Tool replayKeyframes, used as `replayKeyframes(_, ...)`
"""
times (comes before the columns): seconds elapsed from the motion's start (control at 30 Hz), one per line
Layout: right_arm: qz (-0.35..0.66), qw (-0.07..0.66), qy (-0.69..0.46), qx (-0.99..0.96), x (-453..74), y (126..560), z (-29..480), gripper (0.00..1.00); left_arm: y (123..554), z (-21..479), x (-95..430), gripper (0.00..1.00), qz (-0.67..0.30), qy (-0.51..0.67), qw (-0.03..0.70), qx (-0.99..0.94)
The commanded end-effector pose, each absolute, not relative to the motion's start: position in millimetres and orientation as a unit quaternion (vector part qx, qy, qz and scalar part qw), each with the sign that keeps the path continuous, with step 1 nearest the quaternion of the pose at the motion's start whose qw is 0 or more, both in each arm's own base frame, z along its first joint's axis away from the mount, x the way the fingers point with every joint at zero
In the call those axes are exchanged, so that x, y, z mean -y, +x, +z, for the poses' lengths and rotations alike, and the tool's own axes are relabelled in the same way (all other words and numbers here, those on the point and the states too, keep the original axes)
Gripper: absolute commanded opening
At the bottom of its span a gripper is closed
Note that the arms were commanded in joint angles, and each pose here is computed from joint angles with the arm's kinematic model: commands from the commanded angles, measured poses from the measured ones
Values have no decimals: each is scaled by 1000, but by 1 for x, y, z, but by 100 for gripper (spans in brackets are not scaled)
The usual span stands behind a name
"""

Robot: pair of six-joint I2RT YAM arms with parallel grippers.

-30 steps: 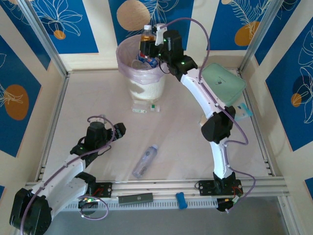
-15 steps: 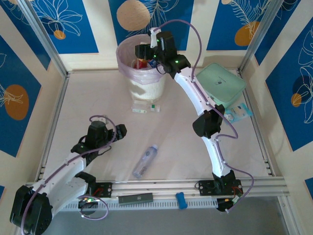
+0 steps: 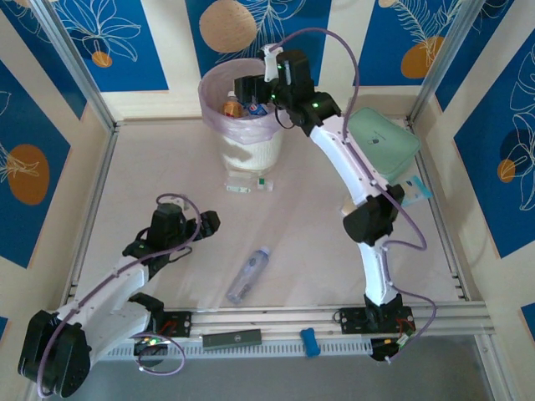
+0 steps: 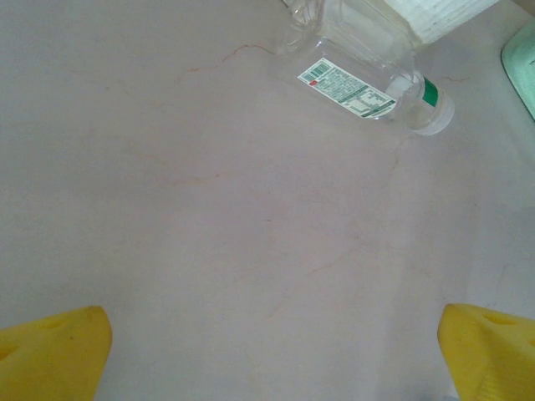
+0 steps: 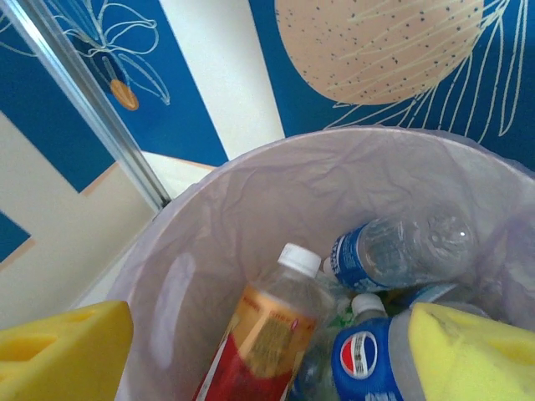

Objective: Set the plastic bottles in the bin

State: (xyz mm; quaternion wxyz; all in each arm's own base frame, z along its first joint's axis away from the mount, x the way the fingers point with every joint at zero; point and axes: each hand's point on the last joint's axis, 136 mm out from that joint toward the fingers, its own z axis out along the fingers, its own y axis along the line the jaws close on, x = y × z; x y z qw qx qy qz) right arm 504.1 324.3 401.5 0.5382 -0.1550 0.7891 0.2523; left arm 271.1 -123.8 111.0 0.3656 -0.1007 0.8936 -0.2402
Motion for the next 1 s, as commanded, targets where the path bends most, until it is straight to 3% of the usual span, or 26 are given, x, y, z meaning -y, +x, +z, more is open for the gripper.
replayKeyframes(0.0,263,556,-182,-768,-323,470,426,87,274,122,132,100,-257,-86,363,-891)
replayKeyframes(0.27,274,540,-149,-781,-288,412,387,91,262,118,153,100,-281,-43,324,-902)
replayKeyframes(0.43,271,501,-110,-815,-263,387,337,100,241,104,169,100,-281,1,278,-919)
replayKeyframes(0.97,207,377,100,-897,-191,337,169,99,173,79,214,100,-232,167,187,-940)
